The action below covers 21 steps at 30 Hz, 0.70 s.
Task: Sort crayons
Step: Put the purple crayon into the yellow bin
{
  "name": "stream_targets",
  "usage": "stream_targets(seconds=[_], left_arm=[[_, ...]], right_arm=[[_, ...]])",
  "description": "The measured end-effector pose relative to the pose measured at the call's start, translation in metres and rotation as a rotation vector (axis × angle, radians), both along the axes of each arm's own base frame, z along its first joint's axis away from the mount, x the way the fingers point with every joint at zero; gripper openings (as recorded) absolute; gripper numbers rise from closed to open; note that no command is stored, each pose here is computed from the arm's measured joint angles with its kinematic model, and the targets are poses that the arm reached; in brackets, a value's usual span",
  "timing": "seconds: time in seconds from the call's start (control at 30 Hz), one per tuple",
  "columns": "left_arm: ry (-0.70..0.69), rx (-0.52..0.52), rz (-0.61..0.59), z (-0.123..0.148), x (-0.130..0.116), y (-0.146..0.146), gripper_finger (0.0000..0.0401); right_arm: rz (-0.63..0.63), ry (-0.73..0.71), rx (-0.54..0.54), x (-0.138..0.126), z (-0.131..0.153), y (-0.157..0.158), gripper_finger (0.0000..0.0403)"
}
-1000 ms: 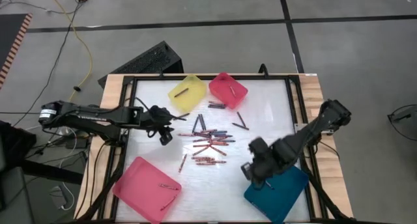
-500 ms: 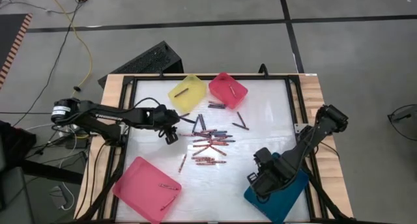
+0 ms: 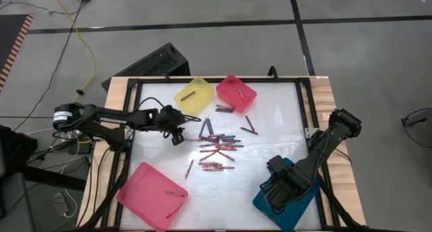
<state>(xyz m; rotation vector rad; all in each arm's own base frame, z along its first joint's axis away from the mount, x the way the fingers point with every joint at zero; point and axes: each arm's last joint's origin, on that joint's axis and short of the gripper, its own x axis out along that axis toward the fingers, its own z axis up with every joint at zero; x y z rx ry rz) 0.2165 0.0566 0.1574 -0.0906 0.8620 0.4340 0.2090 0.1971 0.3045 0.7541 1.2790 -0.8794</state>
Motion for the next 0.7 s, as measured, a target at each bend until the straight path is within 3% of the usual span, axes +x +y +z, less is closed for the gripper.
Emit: stream_targets(seconds=[0.17, 0.53, 0.7], left_arm=[[-0.035, 0.031, -0.021, -0.003, -0.001, 0.007, 0.0142], [-0.052, -0.054, -0.001, -0.023, -0.018, 0.017, 0.0141], [-0.048, -0.065, -0.005, -0.033, -0.022, 0.016, 0.0117]], right_arm=[[-0.007, -0.013, -0.009, 0.002, 0.0, -0.002, 0.0062], [-0.002, -0.031, 0.005, 0.005, 0.0, -0.001, 0.0062], [-0.002, -0.032, 0.004, 0.005, 0.0, -0.001, 0.0062]])
